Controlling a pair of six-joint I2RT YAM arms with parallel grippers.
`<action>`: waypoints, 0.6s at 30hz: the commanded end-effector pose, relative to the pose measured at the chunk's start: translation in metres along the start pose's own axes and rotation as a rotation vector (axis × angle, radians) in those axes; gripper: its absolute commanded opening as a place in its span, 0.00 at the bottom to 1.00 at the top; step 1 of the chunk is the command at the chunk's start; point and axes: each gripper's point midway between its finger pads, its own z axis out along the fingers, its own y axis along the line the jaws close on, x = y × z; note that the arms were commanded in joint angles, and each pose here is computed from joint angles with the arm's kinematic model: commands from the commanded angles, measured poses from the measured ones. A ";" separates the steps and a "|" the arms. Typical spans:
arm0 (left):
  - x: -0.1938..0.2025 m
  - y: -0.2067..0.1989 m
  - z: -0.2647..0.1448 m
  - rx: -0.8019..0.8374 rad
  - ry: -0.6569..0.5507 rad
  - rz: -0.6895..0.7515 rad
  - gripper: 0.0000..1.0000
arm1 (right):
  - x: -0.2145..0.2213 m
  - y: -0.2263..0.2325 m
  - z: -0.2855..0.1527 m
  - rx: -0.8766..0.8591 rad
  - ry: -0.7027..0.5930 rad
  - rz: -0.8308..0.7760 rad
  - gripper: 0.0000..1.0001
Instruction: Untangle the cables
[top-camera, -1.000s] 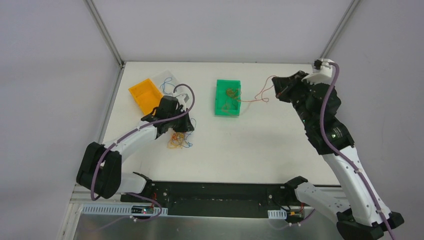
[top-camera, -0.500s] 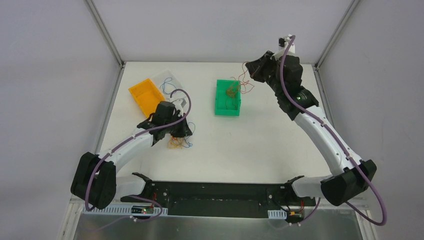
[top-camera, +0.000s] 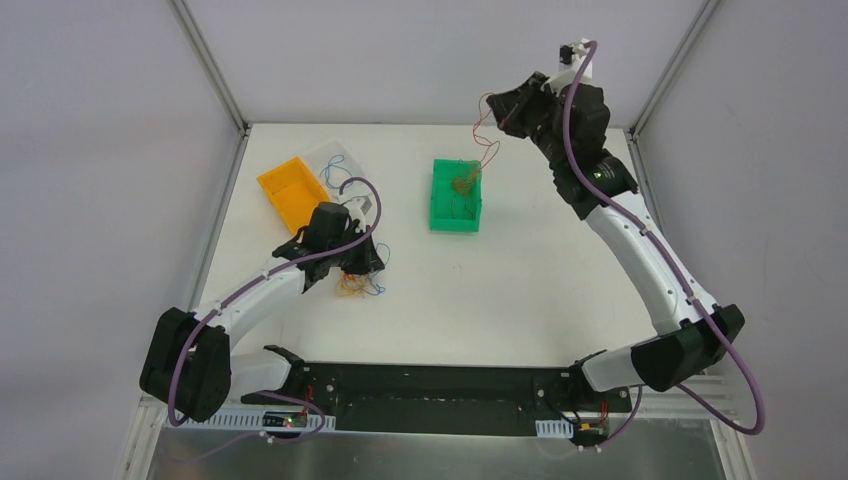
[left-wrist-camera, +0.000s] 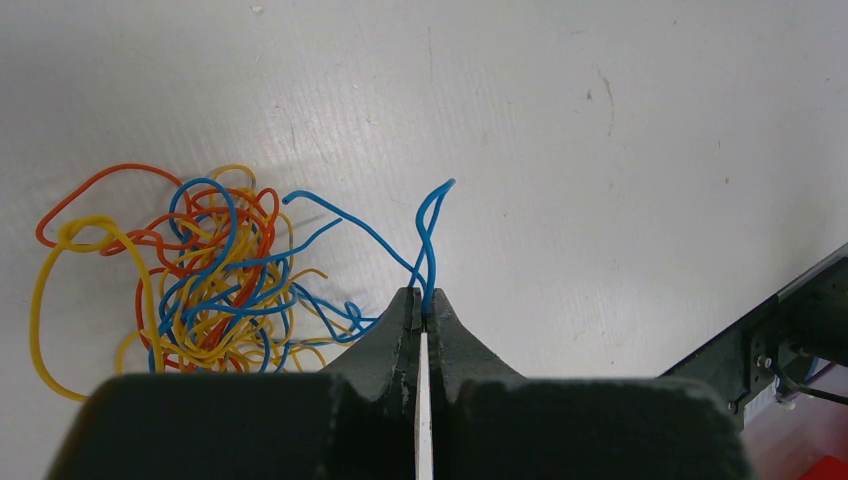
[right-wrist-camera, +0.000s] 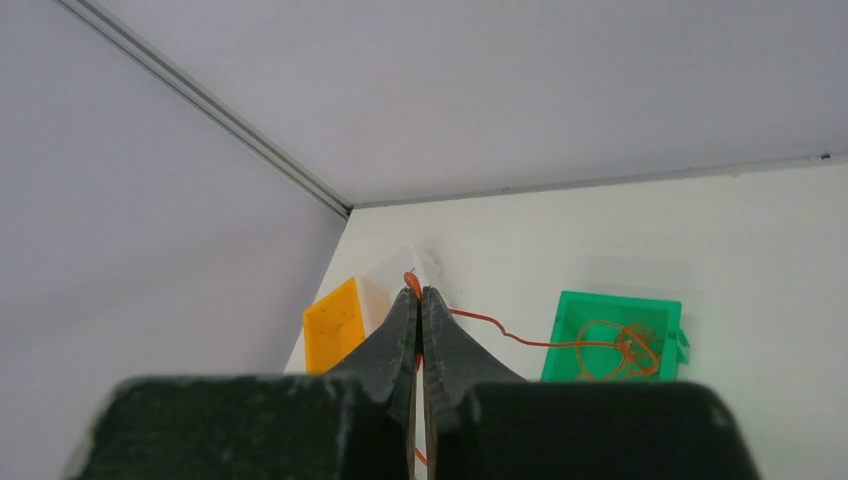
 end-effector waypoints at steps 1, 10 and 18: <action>-0.005 -0.005 -0.005 0.011 -0.011 0.006 0.00 | -0.022 0.021 -0.001 -0.070 -0.035 -0.011 0.00; -0.006 -0.005 -0.006 0.005 -0.012 0.012 0.00 | 0.034 0.004 0.030 -0.081 0.105 0.005 0.00; -0.007 -0.005 -0.008 0.003 -0.016 0.012 0.00 | 0.100 -0.045 0.060 0.009 0.250 0.020 0.00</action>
